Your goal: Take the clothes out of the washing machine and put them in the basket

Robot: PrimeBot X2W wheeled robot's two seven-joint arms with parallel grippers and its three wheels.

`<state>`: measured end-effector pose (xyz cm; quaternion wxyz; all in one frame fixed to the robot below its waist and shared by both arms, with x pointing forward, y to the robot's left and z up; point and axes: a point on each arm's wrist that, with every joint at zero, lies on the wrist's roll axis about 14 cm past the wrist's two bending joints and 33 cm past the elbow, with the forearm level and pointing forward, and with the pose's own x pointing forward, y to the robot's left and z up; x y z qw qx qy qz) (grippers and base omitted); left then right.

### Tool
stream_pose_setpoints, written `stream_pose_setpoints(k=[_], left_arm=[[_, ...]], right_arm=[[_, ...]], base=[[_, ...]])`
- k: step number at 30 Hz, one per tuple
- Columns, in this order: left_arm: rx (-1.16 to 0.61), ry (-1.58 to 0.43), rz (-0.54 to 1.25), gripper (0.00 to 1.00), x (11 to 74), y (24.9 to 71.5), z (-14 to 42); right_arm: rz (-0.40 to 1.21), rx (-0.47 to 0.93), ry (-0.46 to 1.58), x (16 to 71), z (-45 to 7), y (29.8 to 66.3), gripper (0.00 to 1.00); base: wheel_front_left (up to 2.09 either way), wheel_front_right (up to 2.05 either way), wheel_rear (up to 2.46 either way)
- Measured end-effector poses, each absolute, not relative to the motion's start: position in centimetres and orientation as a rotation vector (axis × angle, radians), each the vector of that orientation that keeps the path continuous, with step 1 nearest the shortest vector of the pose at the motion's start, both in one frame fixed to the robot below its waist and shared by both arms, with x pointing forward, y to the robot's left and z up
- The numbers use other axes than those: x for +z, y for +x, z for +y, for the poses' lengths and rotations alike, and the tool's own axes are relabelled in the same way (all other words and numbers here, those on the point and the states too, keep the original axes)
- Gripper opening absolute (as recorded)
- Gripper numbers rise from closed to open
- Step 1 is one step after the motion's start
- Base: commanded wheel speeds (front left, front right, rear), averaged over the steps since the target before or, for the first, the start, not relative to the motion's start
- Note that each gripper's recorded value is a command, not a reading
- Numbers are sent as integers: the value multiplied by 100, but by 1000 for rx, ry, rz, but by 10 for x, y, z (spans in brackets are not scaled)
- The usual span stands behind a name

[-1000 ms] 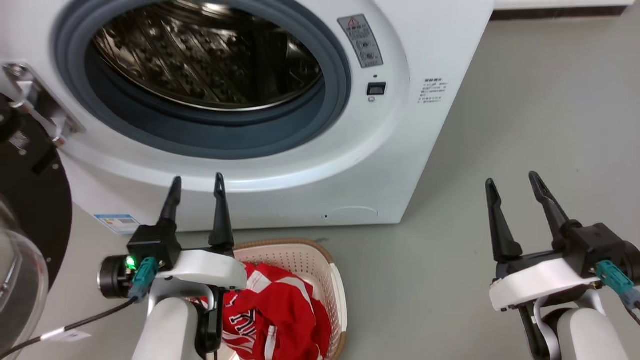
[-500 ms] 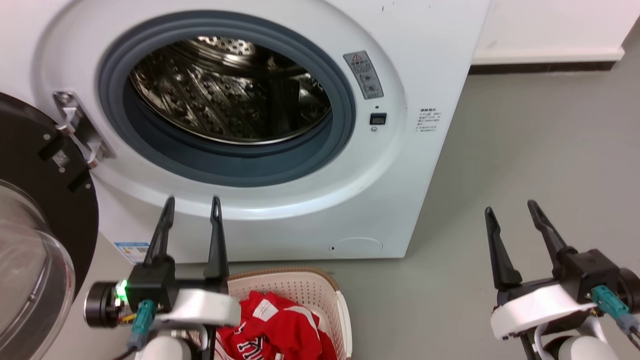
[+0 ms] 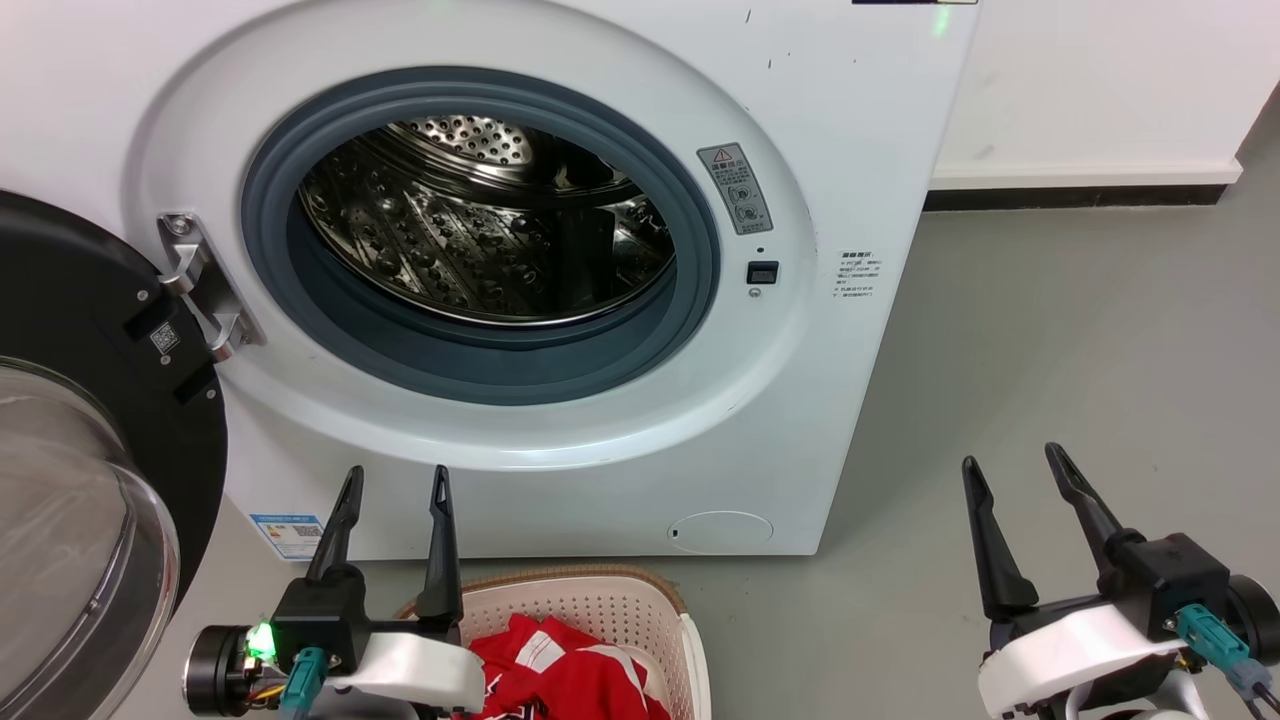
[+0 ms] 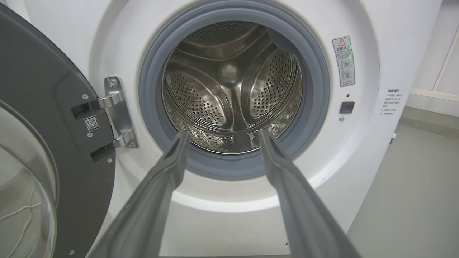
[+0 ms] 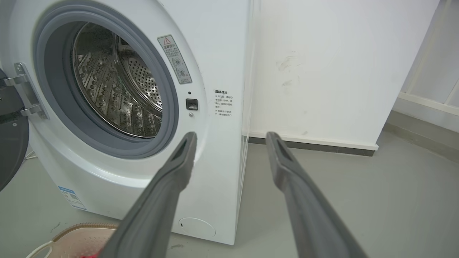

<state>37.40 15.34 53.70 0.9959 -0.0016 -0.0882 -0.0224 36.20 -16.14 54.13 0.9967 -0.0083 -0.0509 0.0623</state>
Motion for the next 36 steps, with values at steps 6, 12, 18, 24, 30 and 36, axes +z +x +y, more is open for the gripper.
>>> stream_pose_setpoints(k=[6, 12, 18, 24, 30, 36], left_arm=[[-48, 0, -174, 100, 536, 374, 153], [-50, 1, -169, 100, 535, 375, 152], [-52, 1, -167, 100, 534, 375, 152], [-47, -12, -108, 0, 516, 371, 152], [-17, -131, -50, 0, 505, 370, 160], [5, -251, -19, 0, 501, 372, 166]], right_arm=[[-98, 124, -15, 540, -161, 361, 100], [-92, 124, -11, 538, -162, 361, 100], [-88, 123, -10, 538, -162, 361, 100], [-42, 122, 1, 523, -162, 358, 0], [-23, 110, 133, 517, -164, 356, 0], [-9, 99, 256, 513, -168, 358, 0]], base=[[0, 0, 0], [0, 0, 0], [0, 0, 0], [0, 0, 0], [0, 0, 0], [0, 0, 0]])
